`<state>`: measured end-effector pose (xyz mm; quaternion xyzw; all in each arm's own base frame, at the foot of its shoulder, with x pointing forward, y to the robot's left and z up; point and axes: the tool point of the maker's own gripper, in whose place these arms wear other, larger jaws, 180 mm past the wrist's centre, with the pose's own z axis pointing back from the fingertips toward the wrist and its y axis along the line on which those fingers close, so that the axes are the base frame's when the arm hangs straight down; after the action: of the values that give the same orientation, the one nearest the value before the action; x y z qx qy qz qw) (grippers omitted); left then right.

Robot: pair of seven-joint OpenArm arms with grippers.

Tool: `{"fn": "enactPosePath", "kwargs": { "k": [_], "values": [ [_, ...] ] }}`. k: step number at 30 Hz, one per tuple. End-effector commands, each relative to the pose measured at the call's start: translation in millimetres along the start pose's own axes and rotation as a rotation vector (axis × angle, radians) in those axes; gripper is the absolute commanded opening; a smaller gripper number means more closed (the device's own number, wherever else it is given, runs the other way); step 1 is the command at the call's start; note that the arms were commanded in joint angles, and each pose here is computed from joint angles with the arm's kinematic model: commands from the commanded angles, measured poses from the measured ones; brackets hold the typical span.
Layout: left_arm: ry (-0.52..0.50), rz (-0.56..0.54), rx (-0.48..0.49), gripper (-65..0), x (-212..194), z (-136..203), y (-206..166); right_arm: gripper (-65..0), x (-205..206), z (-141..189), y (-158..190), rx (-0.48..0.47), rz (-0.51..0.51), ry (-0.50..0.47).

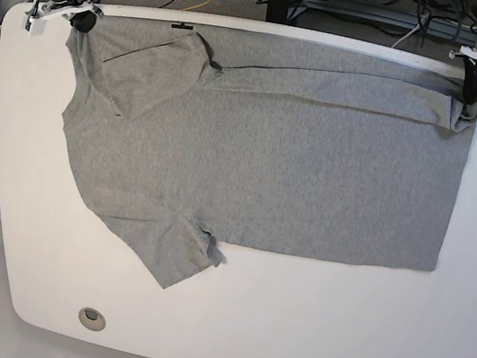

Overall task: Fold the T-shirt properly
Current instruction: 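Pull the folded edge further toward the robot with both grippers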

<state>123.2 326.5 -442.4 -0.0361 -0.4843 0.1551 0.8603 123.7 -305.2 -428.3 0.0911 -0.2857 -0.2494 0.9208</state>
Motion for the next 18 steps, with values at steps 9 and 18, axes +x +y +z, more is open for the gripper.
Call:
{"fn": "enactPosePath", "kwargs": {
  "k": [9, 18],
  "values": [
    [0.482, -0.072, 0.184, -54.9, -94.6, 39.9, 42.2, -60.8, -17.4, 3.5, -16.8, -0.076, 0.017, 0.09],
    [0.465, -0.071, 0.184, -45.1, -89.2, 34.7, 42.2, -39.3, -16.8, 3.4, -15.5, -0.07, 0.028, 0.089]
  ]
}}
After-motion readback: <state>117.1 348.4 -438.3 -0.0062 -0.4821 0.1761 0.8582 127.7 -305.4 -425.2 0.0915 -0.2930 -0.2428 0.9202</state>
